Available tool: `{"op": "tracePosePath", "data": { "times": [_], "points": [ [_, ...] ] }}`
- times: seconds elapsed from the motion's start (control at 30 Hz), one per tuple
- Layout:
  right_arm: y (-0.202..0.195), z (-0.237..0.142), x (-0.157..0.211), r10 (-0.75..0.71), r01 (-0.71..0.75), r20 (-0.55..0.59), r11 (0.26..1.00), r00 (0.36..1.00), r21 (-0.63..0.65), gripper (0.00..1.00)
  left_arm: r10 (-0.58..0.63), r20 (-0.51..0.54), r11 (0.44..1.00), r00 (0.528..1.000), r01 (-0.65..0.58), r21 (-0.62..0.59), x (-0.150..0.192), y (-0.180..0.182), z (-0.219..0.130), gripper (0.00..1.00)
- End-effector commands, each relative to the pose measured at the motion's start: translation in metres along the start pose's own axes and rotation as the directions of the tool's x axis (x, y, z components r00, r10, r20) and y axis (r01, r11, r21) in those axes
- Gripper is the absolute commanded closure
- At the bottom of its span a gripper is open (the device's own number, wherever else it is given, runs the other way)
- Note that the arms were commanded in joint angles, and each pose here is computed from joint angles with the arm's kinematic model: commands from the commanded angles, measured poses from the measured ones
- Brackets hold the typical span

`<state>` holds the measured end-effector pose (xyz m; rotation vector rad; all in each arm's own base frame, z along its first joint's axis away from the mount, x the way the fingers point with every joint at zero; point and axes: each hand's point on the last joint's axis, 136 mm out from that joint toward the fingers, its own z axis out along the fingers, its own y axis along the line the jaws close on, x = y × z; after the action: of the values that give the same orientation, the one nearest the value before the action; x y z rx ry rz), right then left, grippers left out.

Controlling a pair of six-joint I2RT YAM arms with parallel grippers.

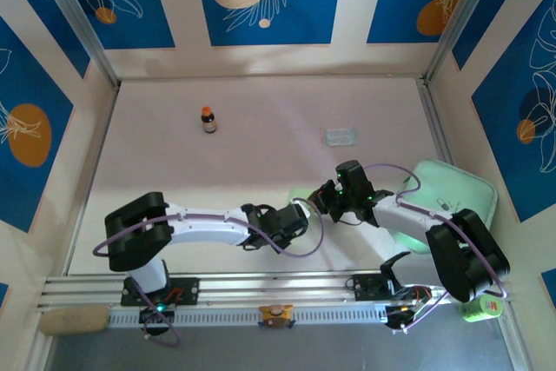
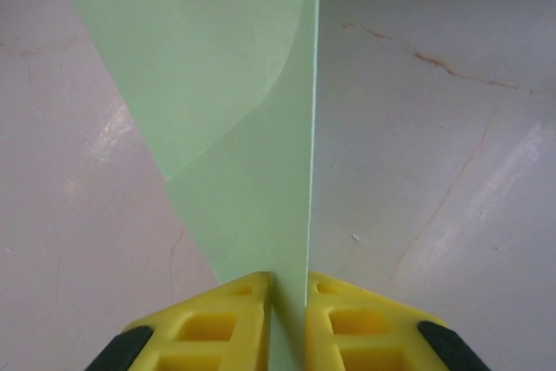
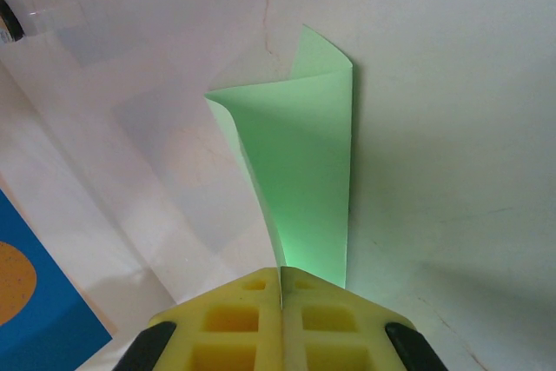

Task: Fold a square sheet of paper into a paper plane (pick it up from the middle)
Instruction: Fold the wing for the fifth time at the center of the table.

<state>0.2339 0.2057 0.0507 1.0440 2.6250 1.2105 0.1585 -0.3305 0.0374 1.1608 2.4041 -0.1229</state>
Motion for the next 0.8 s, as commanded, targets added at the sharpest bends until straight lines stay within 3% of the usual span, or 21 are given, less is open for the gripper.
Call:
{"op": "tracePosePath", "data": {
  "times": [0.0,0.77],
  "points": [
    [-0.0046,-0.0016,0.0014,0.014,-0.014,-0.002,1.000,1.000,0.012,1.00,-0.007,-0.006,1.000,1.000,0.007,-0.015,-0.0021,-0.0019,-0.0004,0.82],
    [-0.0067,-0.0015,0.0008,0.019,-0.019,-0.001,1.000,1.000,0.006,1.00,-0.019,-0.019,0.999,1.000,0.018,-0.028,0.0001,-0.0006,0.0023,0.79]
  ]
}}
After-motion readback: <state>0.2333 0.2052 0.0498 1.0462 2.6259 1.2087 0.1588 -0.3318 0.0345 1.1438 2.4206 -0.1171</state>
